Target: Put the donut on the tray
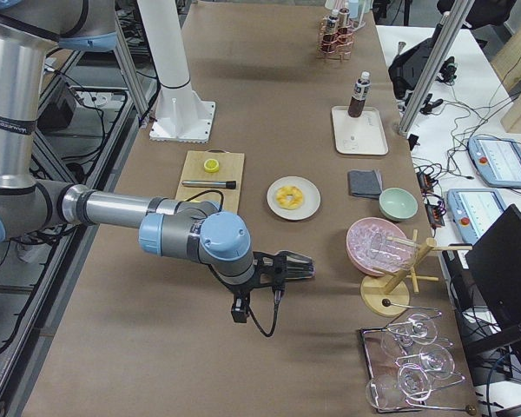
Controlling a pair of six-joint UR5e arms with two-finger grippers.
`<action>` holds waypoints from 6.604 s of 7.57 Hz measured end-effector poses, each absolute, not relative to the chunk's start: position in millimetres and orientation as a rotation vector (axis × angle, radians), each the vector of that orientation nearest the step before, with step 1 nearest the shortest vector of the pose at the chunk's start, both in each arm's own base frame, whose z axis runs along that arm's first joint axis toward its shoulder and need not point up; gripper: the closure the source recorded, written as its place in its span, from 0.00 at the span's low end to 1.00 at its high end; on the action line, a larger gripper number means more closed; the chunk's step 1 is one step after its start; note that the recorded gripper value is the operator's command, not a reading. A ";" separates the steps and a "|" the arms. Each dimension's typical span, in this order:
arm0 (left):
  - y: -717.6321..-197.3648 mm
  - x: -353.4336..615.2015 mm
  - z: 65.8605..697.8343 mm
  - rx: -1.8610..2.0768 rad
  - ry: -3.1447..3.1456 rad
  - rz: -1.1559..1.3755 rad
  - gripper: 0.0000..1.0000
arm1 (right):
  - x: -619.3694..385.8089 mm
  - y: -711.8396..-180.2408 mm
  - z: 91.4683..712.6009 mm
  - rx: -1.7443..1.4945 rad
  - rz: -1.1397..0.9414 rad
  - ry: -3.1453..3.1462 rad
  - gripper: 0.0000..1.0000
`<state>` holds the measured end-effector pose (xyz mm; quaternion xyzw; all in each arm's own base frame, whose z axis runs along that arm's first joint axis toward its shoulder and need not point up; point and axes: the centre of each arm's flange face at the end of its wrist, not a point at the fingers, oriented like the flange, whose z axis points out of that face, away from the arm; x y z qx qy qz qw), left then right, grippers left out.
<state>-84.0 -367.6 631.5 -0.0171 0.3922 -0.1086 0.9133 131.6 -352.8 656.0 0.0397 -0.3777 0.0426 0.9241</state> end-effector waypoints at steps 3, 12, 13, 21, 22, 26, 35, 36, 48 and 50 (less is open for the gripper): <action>-367.6 -84.5 631.1 -0.032 0.807 -0.222 0.01 | 129.1 -364.0 643.8 0.090 0.101 -0.779 0.00; -367.1 -84.6 634.6 -0.039 0.808 -0.226 0.01 | -116.3 -439.4 544.0 0.003 0.266 -0.906 0.08; -367.1 -84.6 634.9 -0.040 0.808 -0.227 0.01 | -146.7 -442.2 541.1 0.004 0.279 -0.906 0.11; -367.2 -84.0 634.4 -0.040 0.811 -0.226 0.01 | -258.7 -446.5 569.3 0.031 0.333 -0.910 0.83; -367.2 -83.8 634.4 -0.040 0.811 -0.226 0.01 | -262.2 -445.0 569.9 0.028 0.335 -0.908 1.00; -367.2 -83.7 634.6 -0.041 0.812 -0.226 0.01 | -271.2 -448.2 553.2 -0.006 0.417 -0.936 1.00; -367.2 -83.6 640.2 -0.051 0.813 -0.230 0.01 | -354.7 -615.4 366.4 -0.094 0.755 -0.994 1.00; -368.1 -83.7 639.4 -0.049 0.813 -0.230 0.01 | -382.4 -640.3 331.0 -0.115 0.843 -0.983 1.00; -367.1 -83.8 640.6 -0.051 0.811 -0.230 0.01 | -521.8 -637.9 221.8 -0.066 1.168 -0.900 0.00; -366.4 -83.6 641.5 -0.054 0.812 -0.231 0.01 | -468.3 -620.2 251.8 -0.048 1.036 -0.891 0.00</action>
